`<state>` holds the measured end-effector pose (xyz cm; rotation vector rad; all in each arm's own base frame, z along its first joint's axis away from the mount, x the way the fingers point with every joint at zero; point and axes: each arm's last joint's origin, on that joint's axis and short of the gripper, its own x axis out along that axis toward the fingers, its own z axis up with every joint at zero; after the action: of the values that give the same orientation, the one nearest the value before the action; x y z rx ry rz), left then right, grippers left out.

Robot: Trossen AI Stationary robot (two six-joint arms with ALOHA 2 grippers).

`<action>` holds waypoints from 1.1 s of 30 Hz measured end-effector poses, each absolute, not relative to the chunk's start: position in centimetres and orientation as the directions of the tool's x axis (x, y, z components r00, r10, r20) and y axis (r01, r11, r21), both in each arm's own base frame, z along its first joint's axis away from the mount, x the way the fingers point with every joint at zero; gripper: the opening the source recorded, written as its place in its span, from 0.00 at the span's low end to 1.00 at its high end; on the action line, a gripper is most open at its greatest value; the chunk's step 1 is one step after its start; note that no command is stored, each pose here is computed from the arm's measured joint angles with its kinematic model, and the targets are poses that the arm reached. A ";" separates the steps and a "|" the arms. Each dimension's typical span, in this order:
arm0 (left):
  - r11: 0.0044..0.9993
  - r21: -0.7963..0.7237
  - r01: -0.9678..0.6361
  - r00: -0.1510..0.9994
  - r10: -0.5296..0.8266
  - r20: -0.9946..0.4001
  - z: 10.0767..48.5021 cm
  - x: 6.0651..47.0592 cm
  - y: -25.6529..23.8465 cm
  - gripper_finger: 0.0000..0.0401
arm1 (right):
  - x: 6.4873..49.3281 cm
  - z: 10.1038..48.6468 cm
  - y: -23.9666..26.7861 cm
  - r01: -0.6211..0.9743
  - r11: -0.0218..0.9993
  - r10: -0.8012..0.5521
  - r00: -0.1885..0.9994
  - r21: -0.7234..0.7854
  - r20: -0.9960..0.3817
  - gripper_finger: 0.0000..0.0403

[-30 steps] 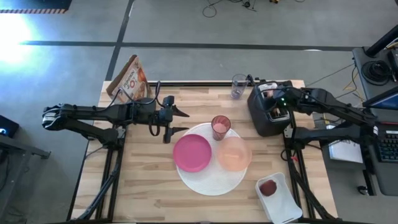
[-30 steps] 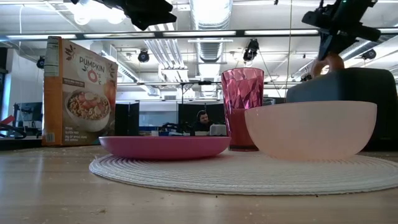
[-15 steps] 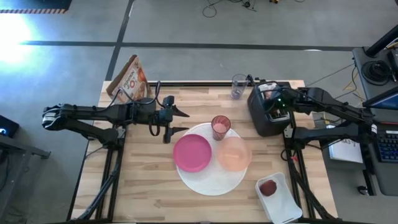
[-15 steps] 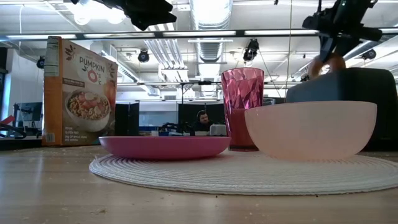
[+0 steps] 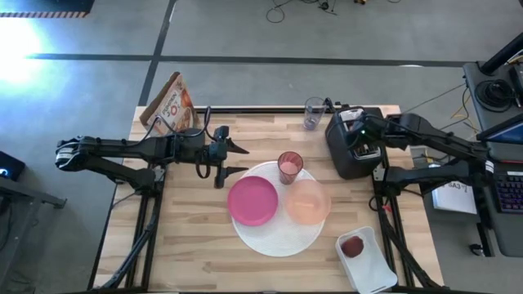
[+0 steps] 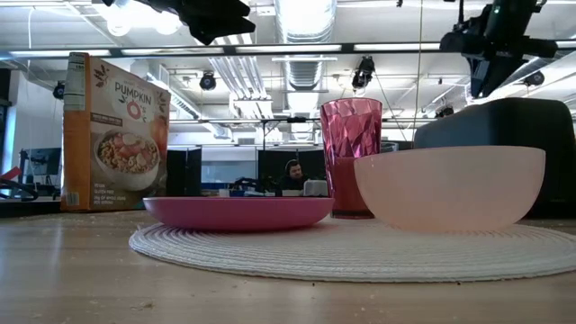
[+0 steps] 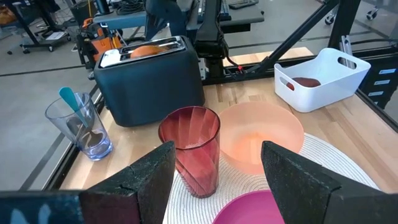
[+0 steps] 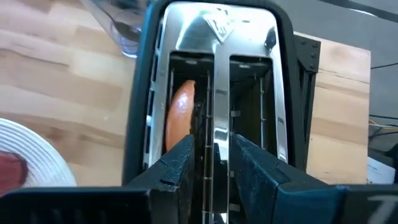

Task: Arrange a breakfast setting
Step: Put the toasted bread on the pink plate, then pour the cereal into the orange bowl

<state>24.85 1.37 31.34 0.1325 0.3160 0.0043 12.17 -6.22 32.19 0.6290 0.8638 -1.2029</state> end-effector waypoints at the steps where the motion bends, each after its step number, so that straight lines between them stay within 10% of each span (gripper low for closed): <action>1: 0.991 0.131 0.017 0.951 0.025 -0.310 31.3 24.8 1.4 0.55 | 12.2 32.4 -6.2 0.965 0.262 -0.532 0.129 -0.018 -0.837 0.24; 14: 0.999 -0.047 -0.003 0.806 -0.025 -0.592 32.9 22.5 0.6 0.55 | 15.1 34.2 -6.5 0.726 0.687 -0.521 0.465 -0.028 -0.716 0.24; 25: 0.981 -0.110 -0.160 0.713 0.038 -0.700 32.2 21.1 -3.6 0.55 | 13.1 32.3 -4.6 0.618 0.785 -0.461 0.525 -0.052 -0.716 0.24; 33: 0.971 0.009 -0.239 0.736 0.187 -0.650 32.4 20.7 -5.1 0.55 | 8.6 32.5 -3.0 0.514 0.848 -0.422 0.800 0.126 -0.427 0.23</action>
<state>20.70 -5.14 32.41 -0.0769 0.7054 0.2344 8.58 -2.96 32.54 0.2417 0.3984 -0.5070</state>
